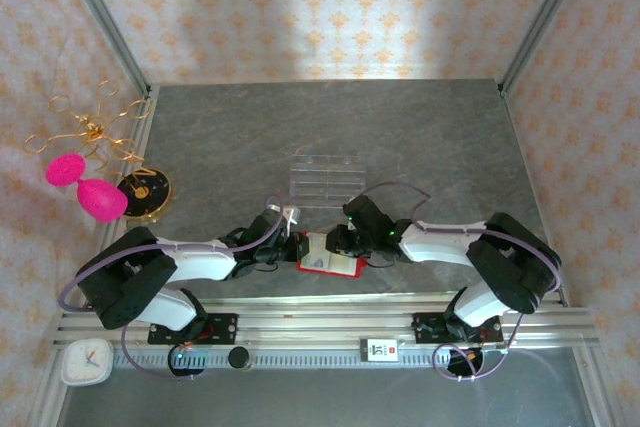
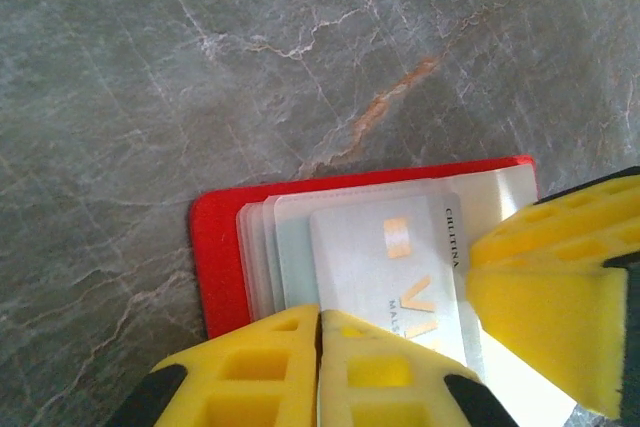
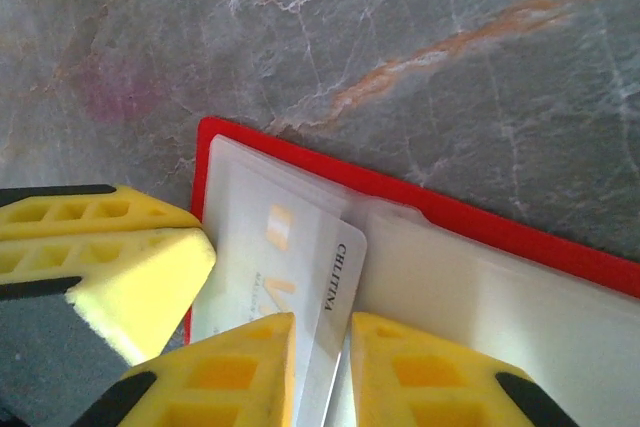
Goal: Take the credit cards out of the card holder
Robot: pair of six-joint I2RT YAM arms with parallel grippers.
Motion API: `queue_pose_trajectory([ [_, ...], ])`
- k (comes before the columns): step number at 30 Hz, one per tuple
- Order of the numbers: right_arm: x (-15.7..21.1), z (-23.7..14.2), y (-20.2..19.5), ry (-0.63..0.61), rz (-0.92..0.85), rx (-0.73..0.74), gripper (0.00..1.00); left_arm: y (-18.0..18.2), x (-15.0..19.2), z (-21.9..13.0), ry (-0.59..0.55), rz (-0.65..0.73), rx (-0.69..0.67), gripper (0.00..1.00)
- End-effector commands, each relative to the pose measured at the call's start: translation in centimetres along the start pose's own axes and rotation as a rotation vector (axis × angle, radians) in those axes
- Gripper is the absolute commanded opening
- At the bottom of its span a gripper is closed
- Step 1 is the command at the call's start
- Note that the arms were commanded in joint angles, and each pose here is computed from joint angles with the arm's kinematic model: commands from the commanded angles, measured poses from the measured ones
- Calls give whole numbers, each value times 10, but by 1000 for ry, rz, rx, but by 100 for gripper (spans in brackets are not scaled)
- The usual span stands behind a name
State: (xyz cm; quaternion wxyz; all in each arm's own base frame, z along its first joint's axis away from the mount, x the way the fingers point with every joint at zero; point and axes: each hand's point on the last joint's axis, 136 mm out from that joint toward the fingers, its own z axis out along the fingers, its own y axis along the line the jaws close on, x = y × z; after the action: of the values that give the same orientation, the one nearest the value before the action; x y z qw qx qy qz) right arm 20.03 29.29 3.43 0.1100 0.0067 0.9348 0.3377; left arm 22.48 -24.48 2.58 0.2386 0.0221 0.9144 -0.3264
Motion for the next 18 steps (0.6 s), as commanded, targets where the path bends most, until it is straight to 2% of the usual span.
queue_pose_trajectory([
  [1, 7, 6, -13, 23, 26, 24, 21, 12, 23, 3, 81, 22, -41, 8],
  [3, 7, 6, -14, 20, 31, 23, 21, 14, 26, 3, 92, 26, -47, 7],
  [9, 6, 3, -13, 7, 34, -4, 0, 17, 30, 1, 98, 21, -51, 6],
  [18, 0, -21, -27, -78, 43, 36, 0, 17, 29, -1, 88, 14, -47, 5],
])
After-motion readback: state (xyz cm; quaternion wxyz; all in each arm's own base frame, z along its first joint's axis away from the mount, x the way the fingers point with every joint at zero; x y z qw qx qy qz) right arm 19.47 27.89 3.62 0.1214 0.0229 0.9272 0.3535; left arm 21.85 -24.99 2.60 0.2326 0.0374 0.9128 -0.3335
